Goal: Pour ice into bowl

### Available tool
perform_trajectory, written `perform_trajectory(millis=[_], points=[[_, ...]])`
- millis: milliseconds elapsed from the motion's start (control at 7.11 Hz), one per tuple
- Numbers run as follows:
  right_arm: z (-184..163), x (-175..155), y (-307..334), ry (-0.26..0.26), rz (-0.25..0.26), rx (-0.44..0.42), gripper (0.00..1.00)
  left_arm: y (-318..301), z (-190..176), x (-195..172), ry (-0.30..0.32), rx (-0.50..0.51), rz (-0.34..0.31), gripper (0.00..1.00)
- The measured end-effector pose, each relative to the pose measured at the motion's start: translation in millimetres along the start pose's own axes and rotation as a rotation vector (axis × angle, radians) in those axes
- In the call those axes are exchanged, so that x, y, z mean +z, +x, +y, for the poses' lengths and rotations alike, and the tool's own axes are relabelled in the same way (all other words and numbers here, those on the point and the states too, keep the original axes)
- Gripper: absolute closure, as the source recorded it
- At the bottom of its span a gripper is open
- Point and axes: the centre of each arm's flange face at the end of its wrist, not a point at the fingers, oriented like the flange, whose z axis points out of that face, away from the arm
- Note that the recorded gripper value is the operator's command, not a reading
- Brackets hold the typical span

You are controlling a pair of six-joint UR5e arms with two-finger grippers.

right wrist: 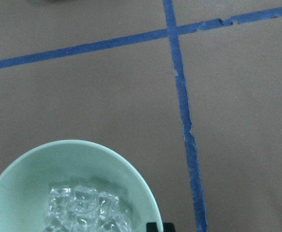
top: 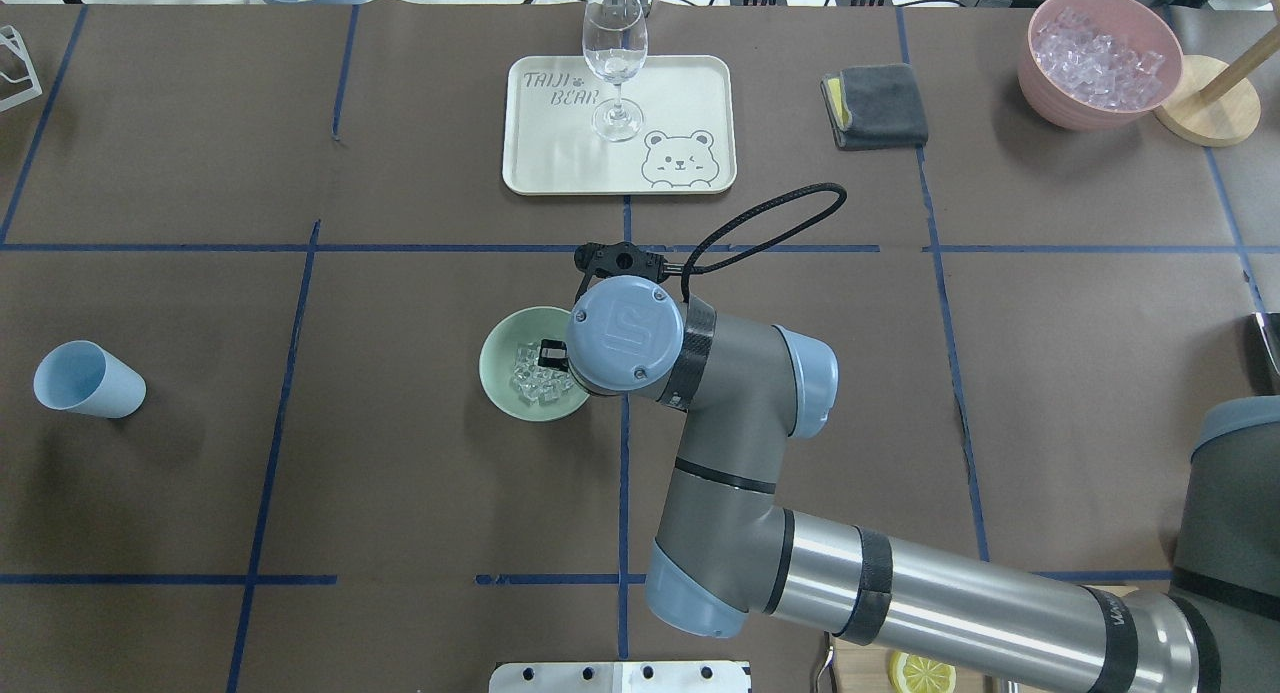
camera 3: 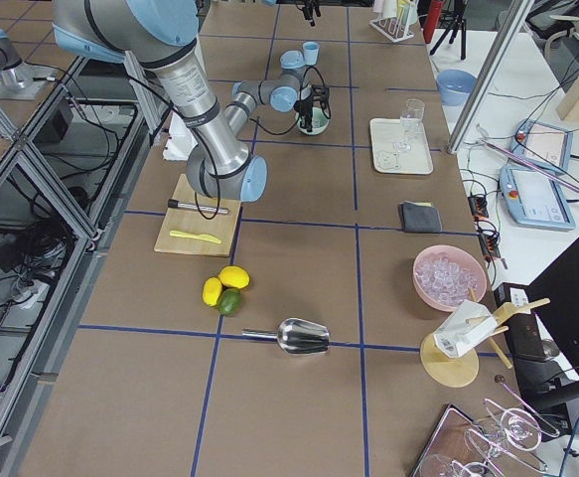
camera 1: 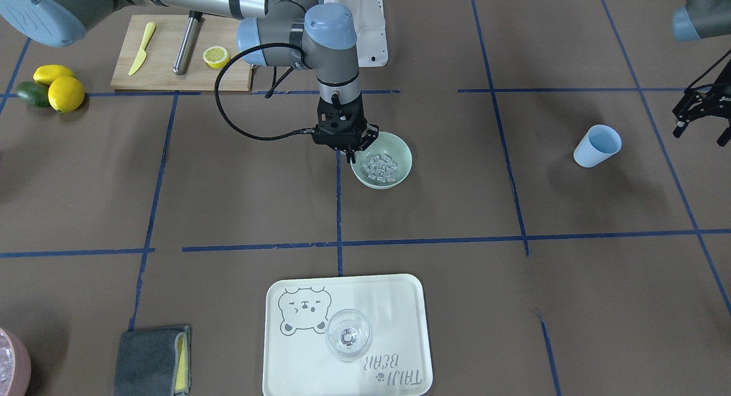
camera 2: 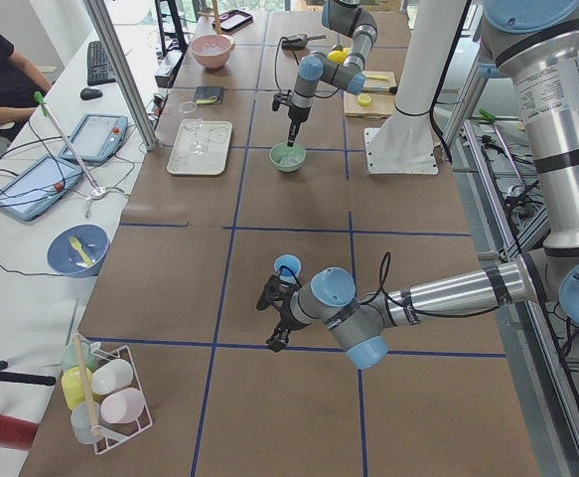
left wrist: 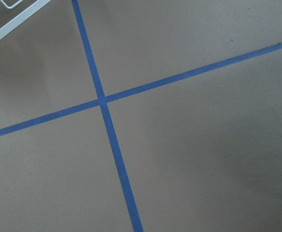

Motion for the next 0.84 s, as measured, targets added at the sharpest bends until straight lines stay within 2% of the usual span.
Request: perform_trajectory(millis=[281, 562, 843], points=[[-13.7, -21.4, 2.4, -0.011, -0.037, 0.018, 1.0, 1.5, -2.2, -1.6, 0.006, -0.002, 0.002, 0.0], [-36.7, -53.6, 44.5, 0.006, -0.07, 0.043, 1.0, 4.1, -5.2, -4.1, 0.013, -0.003, 0.005, 0.0], [-66.6, -72.1, 113.4, 0.012, -0.055, 0.078, 1.0, 6.5, -8.3, -4.9, 0.017, -0.002, 0.008, 0.0]])
